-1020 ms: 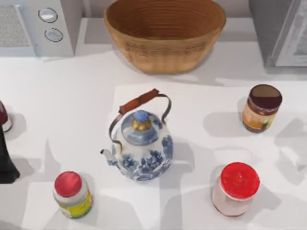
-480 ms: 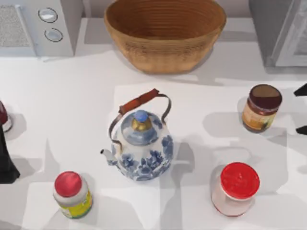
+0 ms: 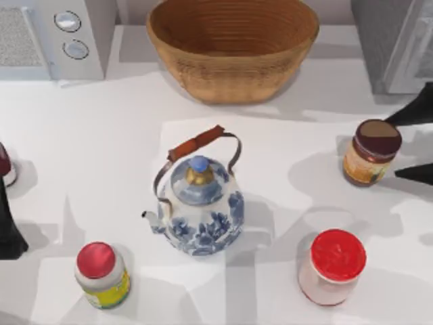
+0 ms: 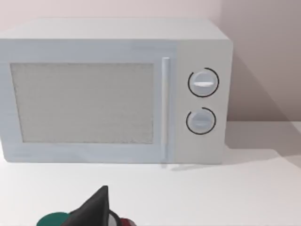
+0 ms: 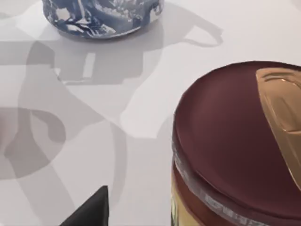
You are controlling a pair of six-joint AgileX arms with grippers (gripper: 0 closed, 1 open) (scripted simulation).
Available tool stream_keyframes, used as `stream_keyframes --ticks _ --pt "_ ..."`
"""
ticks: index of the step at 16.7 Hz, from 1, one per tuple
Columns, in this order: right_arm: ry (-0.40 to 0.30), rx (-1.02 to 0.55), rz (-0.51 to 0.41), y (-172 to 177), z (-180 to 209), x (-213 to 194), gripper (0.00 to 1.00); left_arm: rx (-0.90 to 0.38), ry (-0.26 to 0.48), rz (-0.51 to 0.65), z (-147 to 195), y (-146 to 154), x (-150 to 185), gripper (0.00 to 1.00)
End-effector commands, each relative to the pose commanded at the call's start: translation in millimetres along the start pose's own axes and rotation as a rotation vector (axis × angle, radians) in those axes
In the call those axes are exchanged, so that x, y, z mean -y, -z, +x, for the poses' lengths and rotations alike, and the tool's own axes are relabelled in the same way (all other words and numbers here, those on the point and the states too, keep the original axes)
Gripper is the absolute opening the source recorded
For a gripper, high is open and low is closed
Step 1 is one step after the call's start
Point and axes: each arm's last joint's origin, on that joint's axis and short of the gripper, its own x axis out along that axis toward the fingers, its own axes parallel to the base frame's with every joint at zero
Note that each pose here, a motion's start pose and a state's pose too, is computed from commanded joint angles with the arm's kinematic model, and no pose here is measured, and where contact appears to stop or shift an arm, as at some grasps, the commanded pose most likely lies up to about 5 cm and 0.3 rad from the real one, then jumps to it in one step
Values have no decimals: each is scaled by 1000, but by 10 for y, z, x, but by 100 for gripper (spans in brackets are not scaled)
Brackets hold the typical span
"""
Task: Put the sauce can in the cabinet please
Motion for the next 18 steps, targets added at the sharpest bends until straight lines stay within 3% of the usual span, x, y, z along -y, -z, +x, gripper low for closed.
stream_keyframes --ticks 4,11,18 --pt "2 50 -36 250 37 95 100 0 0 0 0 0 0 100" --pt "-2 51 -37 242 74 97 100 0 0 0 0 0 0 100" --pt "6 49 -45 260 458 112 100 0 0 0 0 0 0 100"
